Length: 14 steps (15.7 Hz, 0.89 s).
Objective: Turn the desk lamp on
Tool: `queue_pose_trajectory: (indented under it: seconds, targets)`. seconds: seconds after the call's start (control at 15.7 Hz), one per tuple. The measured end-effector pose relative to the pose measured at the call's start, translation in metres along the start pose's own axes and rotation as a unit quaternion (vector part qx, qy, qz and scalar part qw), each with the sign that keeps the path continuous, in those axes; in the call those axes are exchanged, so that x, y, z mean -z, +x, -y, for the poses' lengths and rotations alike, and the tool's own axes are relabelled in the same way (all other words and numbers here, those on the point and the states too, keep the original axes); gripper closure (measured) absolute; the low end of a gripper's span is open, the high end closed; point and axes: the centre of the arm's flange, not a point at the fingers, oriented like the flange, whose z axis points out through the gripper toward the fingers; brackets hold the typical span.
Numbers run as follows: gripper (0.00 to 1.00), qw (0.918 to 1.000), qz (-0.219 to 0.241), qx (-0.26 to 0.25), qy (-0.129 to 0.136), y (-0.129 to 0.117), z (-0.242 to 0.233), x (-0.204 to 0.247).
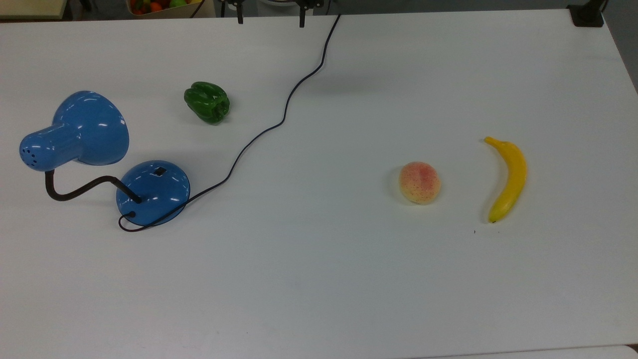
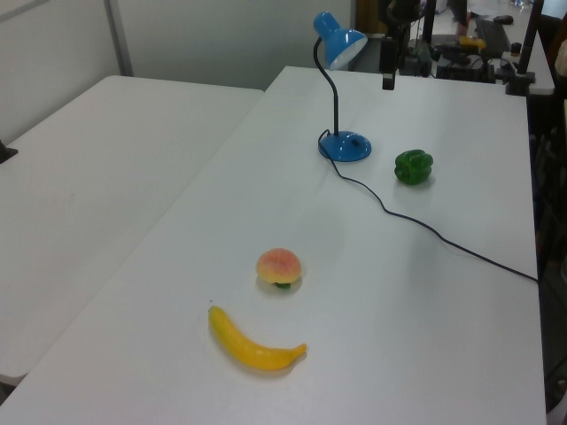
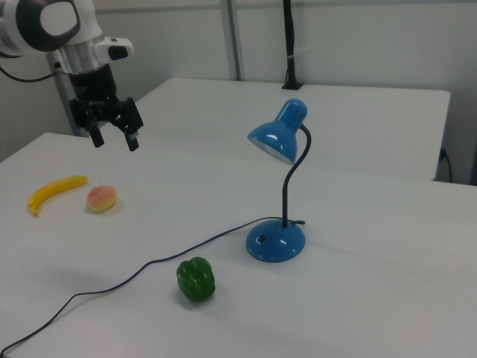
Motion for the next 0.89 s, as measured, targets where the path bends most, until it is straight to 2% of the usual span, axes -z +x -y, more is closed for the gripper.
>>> queue_pose_trajectory:
  seconds: [0.89]
  targets:
    - [0.0, 0.9999, 0.004, -0.01, 0.0, 0.002, -0.014, -0.005]
